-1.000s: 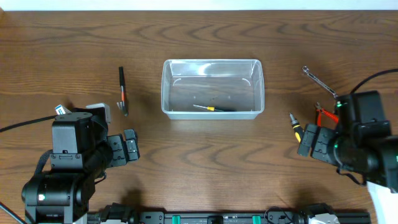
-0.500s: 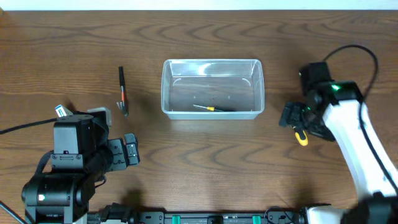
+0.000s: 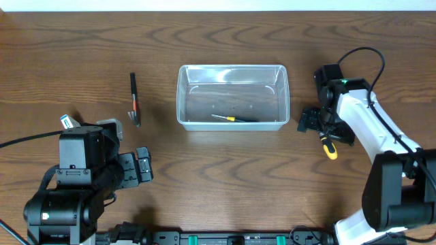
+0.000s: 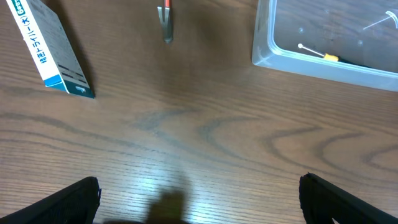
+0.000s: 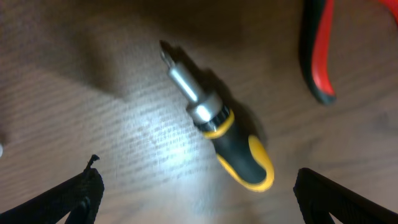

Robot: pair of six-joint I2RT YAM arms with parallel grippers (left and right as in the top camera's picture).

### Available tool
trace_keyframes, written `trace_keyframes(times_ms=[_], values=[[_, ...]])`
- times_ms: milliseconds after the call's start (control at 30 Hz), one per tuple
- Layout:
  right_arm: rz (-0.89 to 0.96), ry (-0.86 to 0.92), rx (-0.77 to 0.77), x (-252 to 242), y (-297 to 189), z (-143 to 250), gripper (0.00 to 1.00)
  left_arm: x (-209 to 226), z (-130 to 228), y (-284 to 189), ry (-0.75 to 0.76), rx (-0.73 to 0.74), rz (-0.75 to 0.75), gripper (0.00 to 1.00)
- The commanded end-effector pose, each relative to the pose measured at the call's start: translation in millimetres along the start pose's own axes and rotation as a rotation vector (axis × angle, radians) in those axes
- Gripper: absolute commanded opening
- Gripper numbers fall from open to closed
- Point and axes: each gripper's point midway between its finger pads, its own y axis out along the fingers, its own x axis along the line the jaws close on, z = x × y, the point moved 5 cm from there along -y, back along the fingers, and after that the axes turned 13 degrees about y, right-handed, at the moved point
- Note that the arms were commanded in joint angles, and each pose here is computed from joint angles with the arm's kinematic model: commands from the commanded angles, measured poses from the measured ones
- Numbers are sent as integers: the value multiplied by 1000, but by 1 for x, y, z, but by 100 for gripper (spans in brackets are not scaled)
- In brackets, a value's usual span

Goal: Pack container
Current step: 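Lower the right gripper and grasp the ratchet screwdriver's handle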

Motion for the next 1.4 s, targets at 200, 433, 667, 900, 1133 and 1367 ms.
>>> trace_keyframes(times_ms=[200,433,667,900,1133,1367], values=[[10,-279,-1,-6,20,-17,99,1,1,-2,10,6,-6,98],[-74,-325,42,-6,26,-19,99,1,3,-2,10,12,-6,98],[-81,-358,31,-5,28,-20,99,1,3,-2,10,12,-6,98],[-88,-364,13,-5,48,-14,99,1,3,-2,10,12,-6,98],[-92,-363,4,-6,62,-8,99,1,3,-2,10,12,-6,98],[-102,-361,0,-5,62,-8,97,1,3,-2,10,12,-6,98]])
